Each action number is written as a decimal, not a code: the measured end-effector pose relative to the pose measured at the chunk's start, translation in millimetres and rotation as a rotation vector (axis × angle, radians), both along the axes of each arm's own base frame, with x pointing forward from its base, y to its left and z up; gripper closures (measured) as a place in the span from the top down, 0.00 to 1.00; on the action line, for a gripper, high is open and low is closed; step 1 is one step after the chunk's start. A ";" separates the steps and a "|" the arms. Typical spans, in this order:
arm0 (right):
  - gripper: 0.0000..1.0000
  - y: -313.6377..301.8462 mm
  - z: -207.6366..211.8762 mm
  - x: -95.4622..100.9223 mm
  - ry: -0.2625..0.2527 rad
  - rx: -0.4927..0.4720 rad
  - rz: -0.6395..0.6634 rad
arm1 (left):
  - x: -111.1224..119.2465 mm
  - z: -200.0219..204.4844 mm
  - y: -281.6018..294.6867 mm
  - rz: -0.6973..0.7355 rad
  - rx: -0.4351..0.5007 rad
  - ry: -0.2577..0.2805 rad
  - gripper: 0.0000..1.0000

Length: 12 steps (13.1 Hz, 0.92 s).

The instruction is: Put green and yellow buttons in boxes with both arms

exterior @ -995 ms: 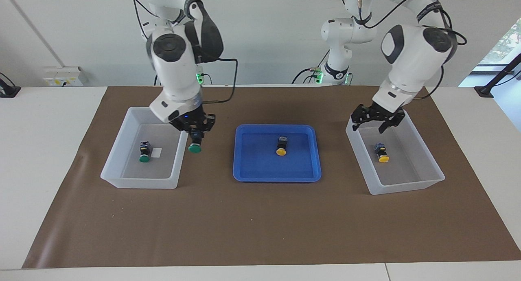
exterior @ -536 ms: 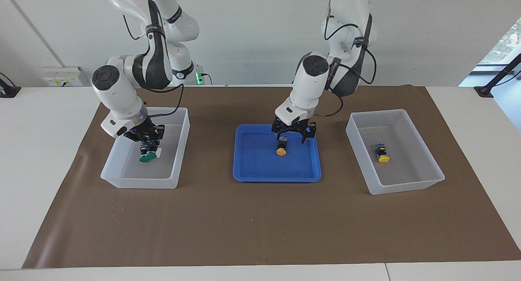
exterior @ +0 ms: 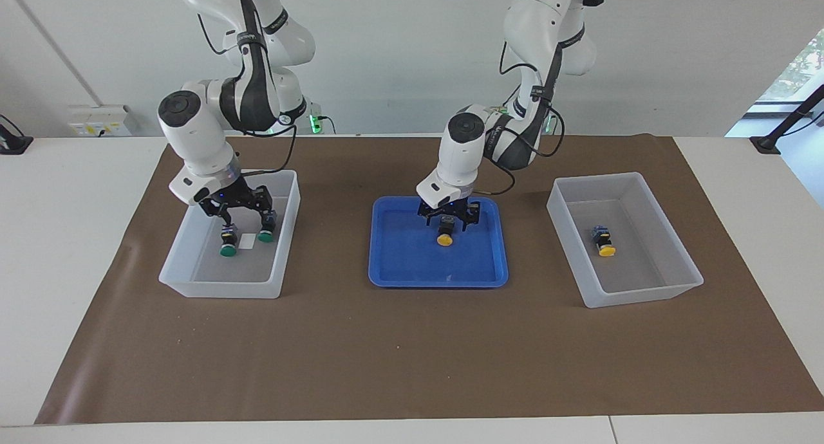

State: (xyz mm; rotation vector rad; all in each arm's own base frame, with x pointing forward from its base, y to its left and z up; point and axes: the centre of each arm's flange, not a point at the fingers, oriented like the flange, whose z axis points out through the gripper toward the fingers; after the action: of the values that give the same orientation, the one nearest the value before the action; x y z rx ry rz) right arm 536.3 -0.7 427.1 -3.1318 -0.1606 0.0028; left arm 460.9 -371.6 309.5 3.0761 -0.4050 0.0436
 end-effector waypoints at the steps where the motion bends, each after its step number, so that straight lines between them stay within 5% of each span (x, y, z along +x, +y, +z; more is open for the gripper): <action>1: 1.00 3.1 29.6 6.5 0.003 0.000 0.006 | 0.9 0.0 0.9 -0.001 0.001 -0.005 1.00; 6: 1.00 2.1 118.8 1.4 -0.006 0.004 0.006 | 2.5 -1.4 1.5 -0.007 0.000 -0.021 0.77; 9: 1.00 0.7 130.8 -4.9 0.027 0.005 0.004 | 3.8 0.1 2.1 -0.004 -0.001 -0.025 0.42; 12: 1.00 4.9 130.8 -5.7 0.033 0.004 0.012 | 15.0 22.3 6.8 0.030 -0.010 -0.042 0.42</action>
State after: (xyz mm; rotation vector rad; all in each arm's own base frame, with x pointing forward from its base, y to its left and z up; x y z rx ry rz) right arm 530.7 4.2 557.9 -3.1243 -0.1791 0.0544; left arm 475.9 -364.8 331.8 3.0760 -0.3600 0.1112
